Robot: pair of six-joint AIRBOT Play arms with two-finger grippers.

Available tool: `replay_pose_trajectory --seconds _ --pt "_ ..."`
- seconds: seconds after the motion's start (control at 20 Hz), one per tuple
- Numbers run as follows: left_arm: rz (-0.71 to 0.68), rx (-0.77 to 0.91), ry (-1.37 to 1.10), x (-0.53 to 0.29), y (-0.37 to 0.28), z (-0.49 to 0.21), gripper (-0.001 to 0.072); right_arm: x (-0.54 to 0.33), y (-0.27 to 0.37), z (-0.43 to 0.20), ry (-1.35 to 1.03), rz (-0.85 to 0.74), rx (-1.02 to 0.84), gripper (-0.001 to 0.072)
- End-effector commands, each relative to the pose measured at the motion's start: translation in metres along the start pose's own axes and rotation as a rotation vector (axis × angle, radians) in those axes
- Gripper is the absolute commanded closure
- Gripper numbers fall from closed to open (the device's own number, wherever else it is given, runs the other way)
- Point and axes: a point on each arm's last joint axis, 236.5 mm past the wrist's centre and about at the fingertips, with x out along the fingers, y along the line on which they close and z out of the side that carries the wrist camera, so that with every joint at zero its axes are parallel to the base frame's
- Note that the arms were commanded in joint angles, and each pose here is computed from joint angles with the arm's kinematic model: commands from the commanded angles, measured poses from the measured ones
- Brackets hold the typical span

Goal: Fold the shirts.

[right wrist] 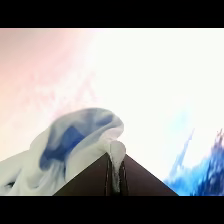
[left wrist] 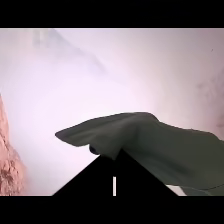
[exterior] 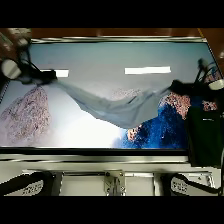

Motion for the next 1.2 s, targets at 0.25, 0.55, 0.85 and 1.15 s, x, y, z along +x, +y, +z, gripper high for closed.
replay_pose_trajectory --seconds 0.25,0.55,0.85,1.15 --pt "-0.141 -0.027 -1.002 -0.371 0.003 0.174 0.0672 -0.35 0.168 0.186 -0.986 -0.116 -0.485 0.0639" --pt "0.033 0.054 -0.887 -0.399 0.042 0.103 0.0671 -0.414 0.195 0.128 -0.96 -0.225 -0.627 0.0639" --pt "0.117 0.109 -0.808 -0.384 0.055 0.091 0.0671 -0.375 0.187 0.054 -0.616 -0.191 -0.649 0.0639" --pt "0.139 0.152 -0.434 -0.223 0.052 0.069 0.0671 -0.245 0.112 -0.07 0.044 -0.093 -0.327 0.064"
